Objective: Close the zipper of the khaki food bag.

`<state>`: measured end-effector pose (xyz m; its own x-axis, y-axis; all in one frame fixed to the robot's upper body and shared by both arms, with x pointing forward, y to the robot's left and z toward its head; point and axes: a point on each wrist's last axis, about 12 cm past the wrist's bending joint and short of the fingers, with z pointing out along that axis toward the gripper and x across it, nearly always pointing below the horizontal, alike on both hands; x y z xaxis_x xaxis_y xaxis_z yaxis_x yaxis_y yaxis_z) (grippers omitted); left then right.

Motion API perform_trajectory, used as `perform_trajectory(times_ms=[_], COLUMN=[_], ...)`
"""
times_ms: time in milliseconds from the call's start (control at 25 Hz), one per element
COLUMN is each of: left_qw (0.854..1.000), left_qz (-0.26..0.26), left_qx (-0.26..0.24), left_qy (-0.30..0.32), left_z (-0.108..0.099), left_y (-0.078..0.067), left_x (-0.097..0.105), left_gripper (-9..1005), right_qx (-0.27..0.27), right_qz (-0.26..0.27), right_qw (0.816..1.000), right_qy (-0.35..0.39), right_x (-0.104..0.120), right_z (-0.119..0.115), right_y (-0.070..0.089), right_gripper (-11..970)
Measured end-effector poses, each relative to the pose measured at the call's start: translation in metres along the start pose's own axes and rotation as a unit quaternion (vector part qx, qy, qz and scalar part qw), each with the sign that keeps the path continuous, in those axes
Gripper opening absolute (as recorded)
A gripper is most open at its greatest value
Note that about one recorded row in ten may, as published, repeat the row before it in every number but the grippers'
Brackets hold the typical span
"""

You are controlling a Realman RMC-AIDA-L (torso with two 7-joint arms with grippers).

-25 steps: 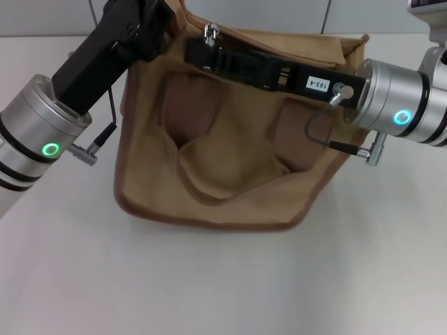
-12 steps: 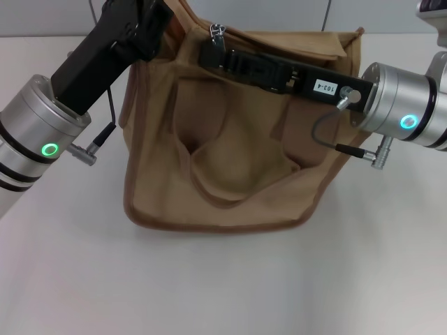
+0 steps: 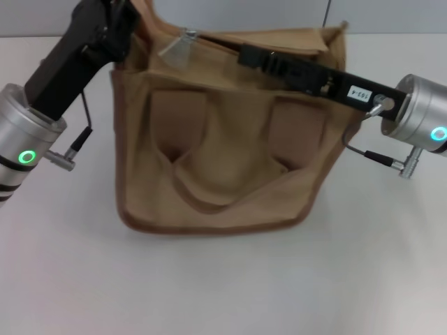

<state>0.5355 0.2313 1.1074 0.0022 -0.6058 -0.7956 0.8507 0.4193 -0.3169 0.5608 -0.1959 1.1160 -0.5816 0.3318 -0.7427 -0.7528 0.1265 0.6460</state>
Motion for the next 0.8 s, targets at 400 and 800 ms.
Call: perform_trajectory(times_ms=[400,800], left_qw=[1.000,1.000], left_qz=[0.003,-0.011], left_qx=[-0.006,0.015], left_qy=[-0.012,-0.010], left_z=[-0.006,0.004], left_y=[-0.001,-0.005], left_x=[-0.003,0.003], left_gripper=[41,45], right_qx=[0.004,-0.036], right_qz=[-0.006,-0.057], right_qw=[1.000,0.998], right_qy=[-0.018,-0.001], right_x=[-0.002,-0.003], right_z=[-0.011,0.005], right_y=[0.001,0.008], right_gripper=[5,38])
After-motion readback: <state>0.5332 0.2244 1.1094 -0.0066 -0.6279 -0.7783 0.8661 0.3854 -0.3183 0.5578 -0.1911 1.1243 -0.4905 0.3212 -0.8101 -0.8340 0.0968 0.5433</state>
